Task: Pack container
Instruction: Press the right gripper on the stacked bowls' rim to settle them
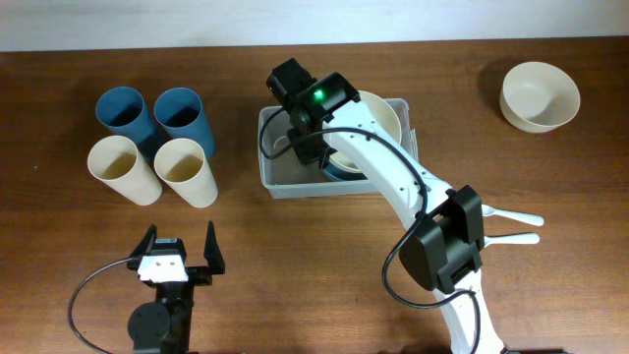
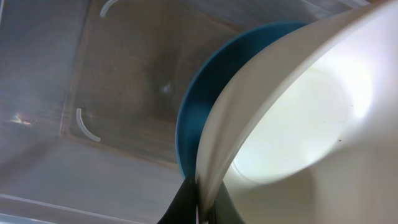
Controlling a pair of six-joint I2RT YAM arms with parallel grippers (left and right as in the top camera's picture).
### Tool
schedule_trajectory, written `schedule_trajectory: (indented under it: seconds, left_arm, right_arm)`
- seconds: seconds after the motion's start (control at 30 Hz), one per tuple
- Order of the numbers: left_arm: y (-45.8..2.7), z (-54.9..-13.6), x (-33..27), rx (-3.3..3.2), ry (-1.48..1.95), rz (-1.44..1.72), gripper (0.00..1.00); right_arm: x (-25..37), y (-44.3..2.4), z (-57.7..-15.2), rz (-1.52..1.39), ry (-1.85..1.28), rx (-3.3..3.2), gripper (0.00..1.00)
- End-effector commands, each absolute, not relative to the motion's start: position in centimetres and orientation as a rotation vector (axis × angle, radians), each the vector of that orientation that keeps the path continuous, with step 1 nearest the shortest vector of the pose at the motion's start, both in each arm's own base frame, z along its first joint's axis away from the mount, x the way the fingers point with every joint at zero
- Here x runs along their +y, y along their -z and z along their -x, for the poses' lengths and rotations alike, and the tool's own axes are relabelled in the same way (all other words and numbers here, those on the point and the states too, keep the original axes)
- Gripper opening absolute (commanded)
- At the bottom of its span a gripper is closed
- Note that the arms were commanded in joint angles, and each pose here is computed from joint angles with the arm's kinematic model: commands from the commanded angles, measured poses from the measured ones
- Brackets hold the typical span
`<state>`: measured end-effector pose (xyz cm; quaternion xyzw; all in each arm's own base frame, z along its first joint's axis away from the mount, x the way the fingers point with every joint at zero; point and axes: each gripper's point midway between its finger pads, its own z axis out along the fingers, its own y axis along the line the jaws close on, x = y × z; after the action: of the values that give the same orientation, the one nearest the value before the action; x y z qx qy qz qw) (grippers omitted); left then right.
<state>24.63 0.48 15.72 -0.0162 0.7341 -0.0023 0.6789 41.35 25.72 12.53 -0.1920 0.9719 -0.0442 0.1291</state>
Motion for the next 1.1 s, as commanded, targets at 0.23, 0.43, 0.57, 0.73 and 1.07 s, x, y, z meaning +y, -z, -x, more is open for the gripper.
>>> schedule_trajectory:
  seconds: [0.23,0.43,0.57,0.73,1.07]
  left_arm:
    - [-15.6,-24.6,0.7,1.651,-0.010,0.034,1.00]
    - [-15.6,-24.6,0.7,1.651,-0.011,0.033,1.00]
    - [-15.6,-24.6,0.7,1.651,-0.011,0.033,1.00]
    - [-15.6,-24.6,0.7,1.651,-0.010,0.034,1.00]
    - [-15.6,-24.6,0.7,1.651,-0.011,0.033,1.00]
  right_arm:
    - [25.1,-12.0,-41.1,0.565,0.198,2.840,0.04]
    - [25.1,-11.2,-41.0,0.577,0.211,2.856,0.04]
    - [25.1,-10.7,-41.0,0.581,0.217,2.865,0.04]
    - [25.1,-10.6,-41.0,0.582,0.219,2.866,0.07]
    - [25.1,-10.6,-41.0,0.581,0.219,2.864,0.30]
